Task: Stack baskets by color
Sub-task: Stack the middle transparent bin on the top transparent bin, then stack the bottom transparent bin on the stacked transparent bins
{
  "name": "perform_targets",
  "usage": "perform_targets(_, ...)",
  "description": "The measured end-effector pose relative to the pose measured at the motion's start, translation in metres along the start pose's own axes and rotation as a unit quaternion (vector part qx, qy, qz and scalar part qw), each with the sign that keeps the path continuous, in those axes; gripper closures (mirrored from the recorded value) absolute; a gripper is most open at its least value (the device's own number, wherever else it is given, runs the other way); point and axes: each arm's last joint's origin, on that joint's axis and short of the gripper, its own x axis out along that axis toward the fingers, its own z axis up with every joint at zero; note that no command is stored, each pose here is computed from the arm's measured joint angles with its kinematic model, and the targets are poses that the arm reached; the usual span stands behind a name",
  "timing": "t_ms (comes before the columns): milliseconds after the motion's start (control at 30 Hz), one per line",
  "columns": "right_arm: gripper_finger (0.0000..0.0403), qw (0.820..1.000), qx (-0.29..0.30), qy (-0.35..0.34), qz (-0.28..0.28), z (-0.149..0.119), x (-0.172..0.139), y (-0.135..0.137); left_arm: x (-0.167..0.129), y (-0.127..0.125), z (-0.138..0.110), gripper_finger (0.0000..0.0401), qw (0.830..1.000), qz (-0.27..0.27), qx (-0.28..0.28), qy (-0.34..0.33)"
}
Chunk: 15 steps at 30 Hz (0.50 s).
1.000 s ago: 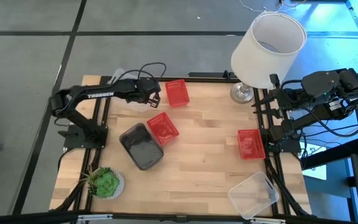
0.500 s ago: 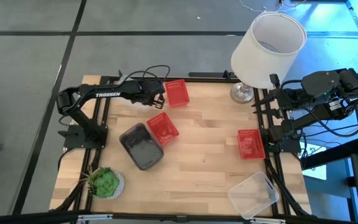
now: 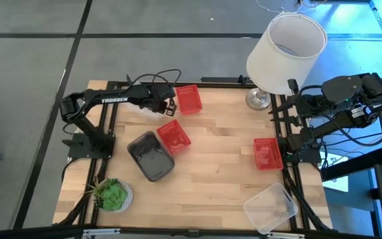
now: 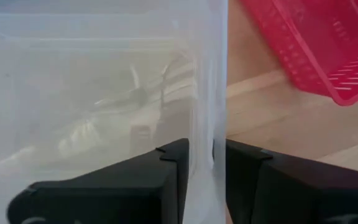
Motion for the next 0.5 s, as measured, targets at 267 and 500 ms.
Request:
perform_targets(267, 0.0305, 0.999, 0.041, 0.014, 0.001, -0.003, 0.000, 0.000, -0.036, 0.005, 0.002, 0.0338, 0.998, -0.033, 0.017, -0.051)
perform_targets(500, 0.0305, 0.990, 0.093, 0.067, 0.083, -0.008, 0.007, 0.007, -0.081, 0.005, -0.009, 0.0339, 0.990, -0.095, 0.038, -0.098)
